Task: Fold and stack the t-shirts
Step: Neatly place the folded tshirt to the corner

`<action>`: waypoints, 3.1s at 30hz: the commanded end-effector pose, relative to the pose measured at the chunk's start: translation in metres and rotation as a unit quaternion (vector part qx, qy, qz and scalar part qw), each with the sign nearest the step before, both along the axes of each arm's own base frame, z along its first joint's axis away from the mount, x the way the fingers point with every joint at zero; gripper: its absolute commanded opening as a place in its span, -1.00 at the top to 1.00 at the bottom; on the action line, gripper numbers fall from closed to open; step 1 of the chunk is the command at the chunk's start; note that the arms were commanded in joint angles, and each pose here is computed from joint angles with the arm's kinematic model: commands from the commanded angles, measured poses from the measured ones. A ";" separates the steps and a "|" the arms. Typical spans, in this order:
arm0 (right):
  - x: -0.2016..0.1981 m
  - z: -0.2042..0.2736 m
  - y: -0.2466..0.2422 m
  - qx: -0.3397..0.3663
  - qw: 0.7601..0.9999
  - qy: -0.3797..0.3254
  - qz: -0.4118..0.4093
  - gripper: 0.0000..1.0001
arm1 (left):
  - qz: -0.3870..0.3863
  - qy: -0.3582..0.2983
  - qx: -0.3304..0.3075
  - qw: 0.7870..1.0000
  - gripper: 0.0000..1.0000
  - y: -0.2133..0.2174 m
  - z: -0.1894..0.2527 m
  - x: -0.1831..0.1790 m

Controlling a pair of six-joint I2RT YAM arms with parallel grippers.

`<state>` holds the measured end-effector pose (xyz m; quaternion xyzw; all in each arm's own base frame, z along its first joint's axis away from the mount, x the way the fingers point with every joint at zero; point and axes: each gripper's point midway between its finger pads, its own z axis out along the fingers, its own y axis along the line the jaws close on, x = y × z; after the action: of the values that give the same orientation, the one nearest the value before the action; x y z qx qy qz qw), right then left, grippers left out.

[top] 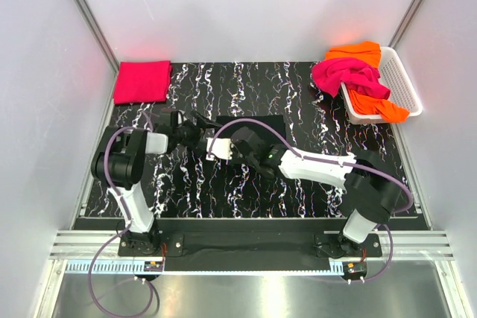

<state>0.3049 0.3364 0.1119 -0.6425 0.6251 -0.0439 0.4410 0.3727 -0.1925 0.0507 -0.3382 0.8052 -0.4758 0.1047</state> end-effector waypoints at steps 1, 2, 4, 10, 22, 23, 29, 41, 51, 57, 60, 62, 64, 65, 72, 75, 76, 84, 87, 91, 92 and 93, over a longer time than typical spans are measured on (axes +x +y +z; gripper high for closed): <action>0.013 0.054 0.009 0.068 0.997 -0.026 -0.009 1.00 | -0.006 -0.012 -0.019 1.000 -0.98 -0.015 0.004 0.014; 0.012 0.056 0.010 0.072 0.997 -0.024 -0.007 1.00 | -0.006 -0.003 -0.021 1.000 -0.98 -0.017 -0.003 0.013; 0.013 0.061 0.011 0.081 0.996 -0.023 -0.007 1.00 | -0.004 -0.004 -0.026 1.000 -0.98 -0.020 -0.003 0.019; 0.009 0.061 0.013 0.095 0.995 -0.008 -0.006 1.00 | -0.019 0.007 -0.032 0.999 -0.91 -0.028 -0.019 0.034; -0.004 0.066 -0.008 0.147 0.984 0.047 -0.091 -0.16 | -0.151 -0.077 0.109 0.980 1.00 -0.019 -0.004 0.075; -0.006 0.075 -0.015 0.159 0.981 0.044 -0.104 -0.35 | -0.157 -0.065 0.124 0.978 1.00 -0.014 -0.001 0.070; -0.014 0.083 -0.068 0.160 0.970 0.013 -0.181 -0.83 | -0.204 -0.126 0.217 0.946 1.00 0.011 0.027 0.079; -0.032 0.056 -0.100 0.165 0.956 0.039 -0.241 -0.88 | -0.183 -0.158 0.490 0.838 1.00 0.125 0.074 0.131; -0.022 0.043 -0.094 0.140 0.960 0.049 -0.238 -0.87 | -0.153 -0.230 0.576 0.769 1.00 0.184 0.129 0.189; -0.011 0.035 -0.093 0.135 0.959 0.060 -0.240 -0.88 | -0.117 -0.261 0.601 0.747 1.00 0.212 0.153 0.220; -0.007 0.032 -0.091 0.134 0.960 0.066 -0.238 -0.87 | -0.107 -0.266 0.613 0.736 1.00 0.222 0.154 0.231; -0.005 0.031 -0.089 0.133 0.960 0.071 -0.237 -0.87 | -0.085 -0.291 0.623 0.721 1.00 0.224 0.170 0.242; -0.004 0.026 -0.089 0.129 0.960 0.077 -0.236 -0.87 | -0.063 -0.296 0.635 0.711 1.00 0.231 0.178 0.250; -0.002 0.026 -0.088 0.130 0.960 0.077 -0.237 -0.87 | -0.052 -0.303 0.638 0.706 1.00 0.233 0.183 0.255; 0.001 0.023 -0.092 0.127 0.960 0.082 -0.238 -0.87 | -0.033 -0.336 0.647 0.684 1.00 0.237 0.215 0.266; 0.003 0.024 -0.095 0.126 0.960 0.080 -0.238 -0.87 | -0.032 -0.345 0.648 0.679 1.00 0.240 0.220 0.268; 0.004 0.025 -0.096 0.125 0.960 0.078 -0.238 -0.87 | -0.033 -0.347 0.647 0.678 1.00 0.240 0.221 0.268; 0.006 0.024 -0.099 0.127 0.959 0.081 -0.239 -0.86 | -0.028 -0.354 0.653 0.669 1.00 0.259 0.237 0.262; 0.005 0.022 -0.098 0.127 0.959 0.085 -0.238 -0.86 | -0.024 -0.354 0.652 0.670 1.00 0.269 0.240 0.259; 0.006 0.022 -0.096 0.130 0.959 0.085 -0.238 -0.86 | -0.027 -0.364 0.640 0.676 1.00 0.272 0.235 0.264; 0.006 0.022 -0.096 0.131 0.958 0.085 -0.239 -0.86 | -0.024 -0.364 0.636 0.679 1.00 0.275 0.229 0.268; 0.006 0.022 -0.097 0.130 0.958 0.085 -0.240 -0.86 | -0.017 -0.365 0.632 0.683 1.00 0.277 0.230 0.270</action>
<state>0.2992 0.2299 0.1138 -0.4266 0.8053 -0.0262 0.4109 0.6249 0.0812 0.2253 0.0185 0.8662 0.0676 0.4948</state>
